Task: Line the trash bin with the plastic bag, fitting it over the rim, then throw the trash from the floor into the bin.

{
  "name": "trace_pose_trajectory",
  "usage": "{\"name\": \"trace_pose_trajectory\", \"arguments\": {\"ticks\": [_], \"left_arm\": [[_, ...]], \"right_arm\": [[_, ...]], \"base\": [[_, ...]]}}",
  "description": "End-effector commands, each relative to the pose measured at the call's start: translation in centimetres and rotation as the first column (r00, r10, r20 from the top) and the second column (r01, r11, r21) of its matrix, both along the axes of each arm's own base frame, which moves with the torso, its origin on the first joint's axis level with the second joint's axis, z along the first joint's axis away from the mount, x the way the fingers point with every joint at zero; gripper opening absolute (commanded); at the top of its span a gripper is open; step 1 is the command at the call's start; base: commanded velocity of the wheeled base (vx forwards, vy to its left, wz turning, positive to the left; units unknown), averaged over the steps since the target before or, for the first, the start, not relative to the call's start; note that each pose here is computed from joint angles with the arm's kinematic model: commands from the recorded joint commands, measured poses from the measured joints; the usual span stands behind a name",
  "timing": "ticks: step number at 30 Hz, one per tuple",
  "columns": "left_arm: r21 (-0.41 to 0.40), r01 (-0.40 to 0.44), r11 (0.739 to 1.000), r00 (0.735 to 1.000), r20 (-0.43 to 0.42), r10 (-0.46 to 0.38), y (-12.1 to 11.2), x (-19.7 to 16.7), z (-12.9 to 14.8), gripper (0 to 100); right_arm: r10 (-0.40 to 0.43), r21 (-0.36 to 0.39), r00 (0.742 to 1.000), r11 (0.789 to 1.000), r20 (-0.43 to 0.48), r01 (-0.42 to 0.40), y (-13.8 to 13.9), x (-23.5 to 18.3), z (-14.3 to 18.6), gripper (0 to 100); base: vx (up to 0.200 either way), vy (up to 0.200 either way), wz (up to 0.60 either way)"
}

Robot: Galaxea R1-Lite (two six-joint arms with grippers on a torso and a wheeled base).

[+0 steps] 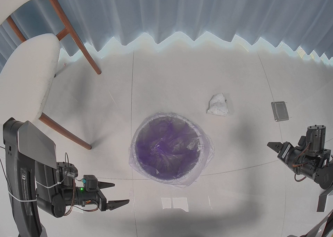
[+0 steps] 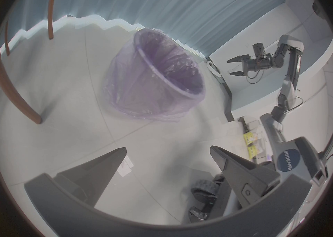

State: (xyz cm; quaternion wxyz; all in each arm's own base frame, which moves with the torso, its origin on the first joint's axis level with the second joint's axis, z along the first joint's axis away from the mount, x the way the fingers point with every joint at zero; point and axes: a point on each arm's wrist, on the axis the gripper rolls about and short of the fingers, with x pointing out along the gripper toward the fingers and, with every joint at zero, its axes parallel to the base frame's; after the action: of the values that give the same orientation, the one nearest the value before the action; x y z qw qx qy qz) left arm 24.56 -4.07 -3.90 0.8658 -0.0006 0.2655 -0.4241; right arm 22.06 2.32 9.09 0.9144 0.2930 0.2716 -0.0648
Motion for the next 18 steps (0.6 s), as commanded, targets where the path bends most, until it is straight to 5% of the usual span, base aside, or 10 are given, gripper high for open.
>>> {"name": "trace_pose_trajectory", "arguments": {"ticks": [1,8,18], "left_arm": [[0.024,-0.072,0.997,0.993,0.095,0.069,0.7,2.4,0.2,100],[0.022,-0.059,0.998,0.946,0.319,0.049,-0.5,7.9,1.2,100],[0.004,-0.018,1.000,0.914,0.406,0.015,-2.3,12.0,-0.4,100]], "right_arm": [[0.001,0.000,1.000,1.000,-0.004,-0.001,0.0,0.0,-0.1,100],[0.001,-0.001,1.000,1.000,-0.012,-0.001,0.0,0.0,-0.3,100],[0.001,-0.002,1.000,1.000,-0.019,-0.001,0.0,0.1,-0.4,100]], "base": [[0.000,0.000,0.00],[0.000,0.000,0.00],[0.000,0.000,0.00]]}}
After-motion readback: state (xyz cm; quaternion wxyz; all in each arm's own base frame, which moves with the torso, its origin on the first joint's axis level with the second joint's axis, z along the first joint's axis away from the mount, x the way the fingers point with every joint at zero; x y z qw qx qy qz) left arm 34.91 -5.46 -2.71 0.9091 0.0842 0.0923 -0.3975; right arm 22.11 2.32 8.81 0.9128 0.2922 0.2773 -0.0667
